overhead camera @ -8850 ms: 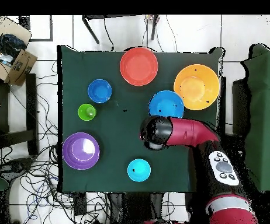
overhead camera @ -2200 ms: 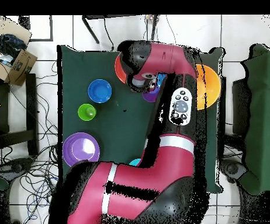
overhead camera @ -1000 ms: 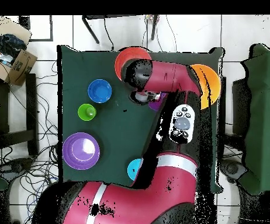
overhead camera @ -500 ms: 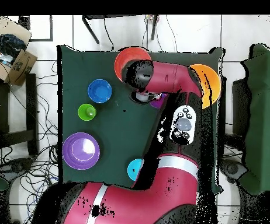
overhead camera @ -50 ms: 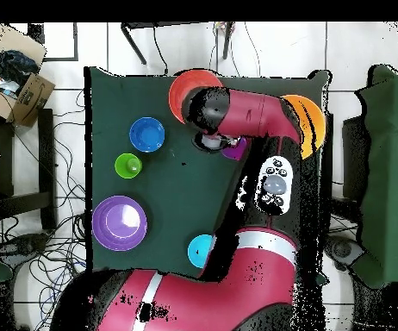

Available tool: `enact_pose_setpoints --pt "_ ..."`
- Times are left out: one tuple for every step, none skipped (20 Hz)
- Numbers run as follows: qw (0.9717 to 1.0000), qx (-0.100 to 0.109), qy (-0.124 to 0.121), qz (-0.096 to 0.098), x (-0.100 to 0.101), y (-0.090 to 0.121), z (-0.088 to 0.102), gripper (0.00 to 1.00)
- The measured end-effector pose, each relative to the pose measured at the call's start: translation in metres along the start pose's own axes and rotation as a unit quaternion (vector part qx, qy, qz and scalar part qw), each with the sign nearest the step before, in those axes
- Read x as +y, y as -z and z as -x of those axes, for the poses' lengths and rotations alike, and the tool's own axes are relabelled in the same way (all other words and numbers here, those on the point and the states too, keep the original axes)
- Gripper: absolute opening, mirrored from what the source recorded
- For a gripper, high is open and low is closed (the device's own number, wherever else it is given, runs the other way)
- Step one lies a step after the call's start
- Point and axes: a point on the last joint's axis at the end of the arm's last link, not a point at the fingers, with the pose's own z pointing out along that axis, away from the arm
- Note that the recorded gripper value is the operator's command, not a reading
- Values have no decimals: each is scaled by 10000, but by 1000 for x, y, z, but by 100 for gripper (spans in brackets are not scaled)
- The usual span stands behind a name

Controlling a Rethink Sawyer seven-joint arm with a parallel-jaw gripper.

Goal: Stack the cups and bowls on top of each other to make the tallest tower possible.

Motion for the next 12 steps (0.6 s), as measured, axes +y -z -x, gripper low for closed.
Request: enact_pose_setpoints --pt "10000 11 -20 27 0 0 1 0" --pt "10000 22 -39 54 -1 0 1 0" --pt "10000 30 -52 70 -1 0 1 0" --pt "9999 45 -67 86 -2 0 2 0" --pt "9999 51 -71 91 -2 -1 2 0" --pt "9999 61 -82 105 -3 -1 2 0" --pt "9999 67 -92 121 -3 -2 3 0" --pt "9998 83 -109 157 -3 -4 3 0" --pt "9997 94 -120 186 -3 -4 4 0" --pt "9994 121 -148 271 -1 -6 5 0" --pt "9993 134 -162 322 0 -6 5 0" --pt "9990 149 -176 378 1 -7 6 0"
